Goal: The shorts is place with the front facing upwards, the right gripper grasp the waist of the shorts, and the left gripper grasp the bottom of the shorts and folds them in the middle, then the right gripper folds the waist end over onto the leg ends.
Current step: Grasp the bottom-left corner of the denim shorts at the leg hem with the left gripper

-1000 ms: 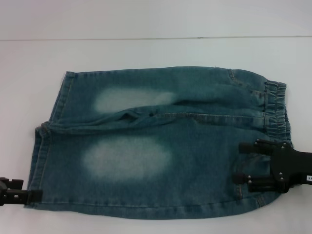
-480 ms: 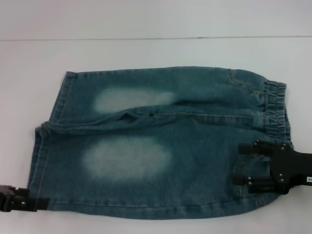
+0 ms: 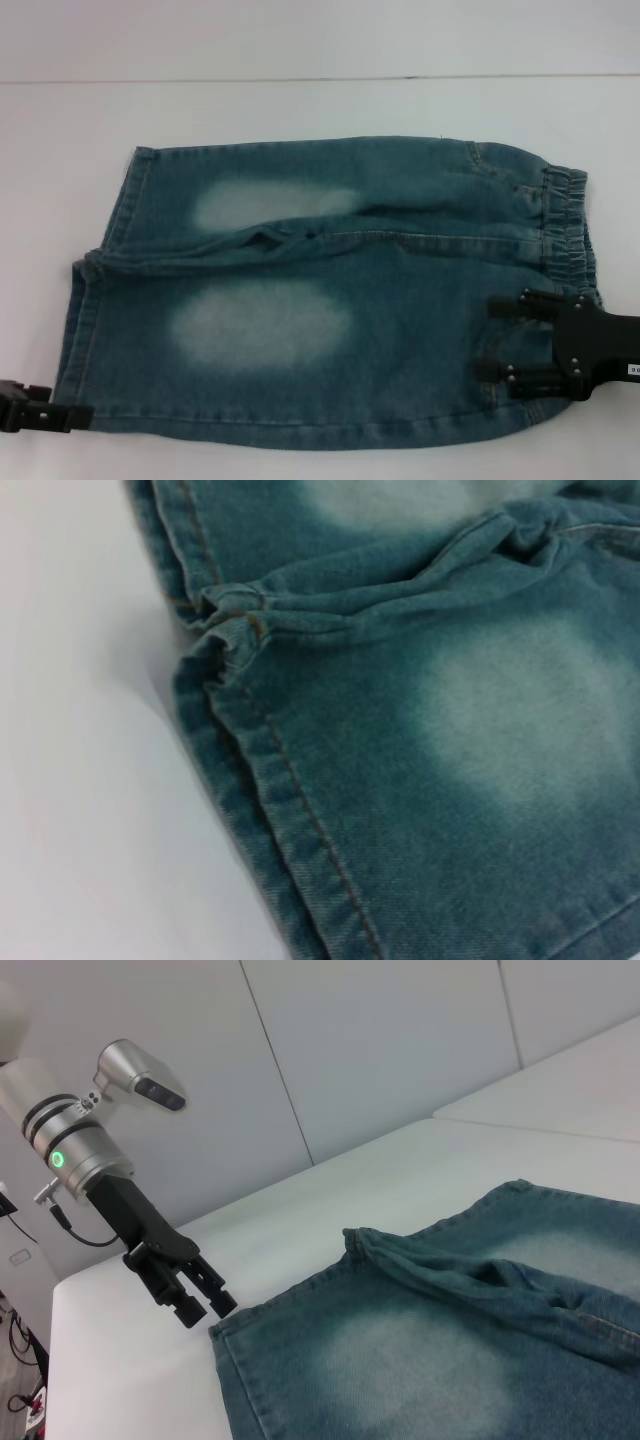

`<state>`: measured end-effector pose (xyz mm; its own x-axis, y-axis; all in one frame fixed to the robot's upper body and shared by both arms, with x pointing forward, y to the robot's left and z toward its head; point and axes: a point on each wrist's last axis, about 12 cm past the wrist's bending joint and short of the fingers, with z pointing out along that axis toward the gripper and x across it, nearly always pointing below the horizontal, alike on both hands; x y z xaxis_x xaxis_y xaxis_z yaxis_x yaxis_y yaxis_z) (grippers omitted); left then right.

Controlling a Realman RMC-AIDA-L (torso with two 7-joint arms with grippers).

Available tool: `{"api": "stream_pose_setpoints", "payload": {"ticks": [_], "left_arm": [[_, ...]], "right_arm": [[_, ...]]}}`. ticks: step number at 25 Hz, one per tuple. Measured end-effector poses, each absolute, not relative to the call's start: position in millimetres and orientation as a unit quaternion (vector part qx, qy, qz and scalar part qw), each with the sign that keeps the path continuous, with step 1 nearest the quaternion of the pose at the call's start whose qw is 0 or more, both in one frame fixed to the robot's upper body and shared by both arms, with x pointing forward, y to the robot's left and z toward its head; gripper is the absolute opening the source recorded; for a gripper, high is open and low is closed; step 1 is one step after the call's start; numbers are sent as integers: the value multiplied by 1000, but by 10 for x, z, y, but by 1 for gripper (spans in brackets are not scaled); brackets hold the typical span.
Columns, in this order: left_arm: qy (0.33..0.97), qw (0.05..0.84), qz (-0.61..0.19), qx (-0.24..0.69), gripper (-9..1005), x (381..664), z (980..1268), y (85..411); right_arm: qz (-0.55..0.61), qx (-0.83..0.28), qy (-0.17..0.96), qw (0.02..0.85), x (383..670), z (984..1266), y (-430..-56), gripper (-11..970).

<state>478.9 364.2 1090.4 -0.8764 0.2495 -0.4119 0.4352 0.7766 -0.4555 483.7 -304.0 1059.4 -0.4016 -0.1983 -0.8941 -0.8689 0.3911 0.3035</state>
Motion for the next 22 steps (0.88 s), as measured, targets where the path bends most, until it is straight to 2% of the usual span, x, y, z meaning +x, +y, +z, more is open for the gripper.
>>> {"api": "stream_pose_setpoints", "payload": {"ticks": [22], "left_arm": [[926,155,-270,211,861,4872,10956,3534]], "right_arm": [[412,-364,731,406,4837,10582,-3039,947]]}}
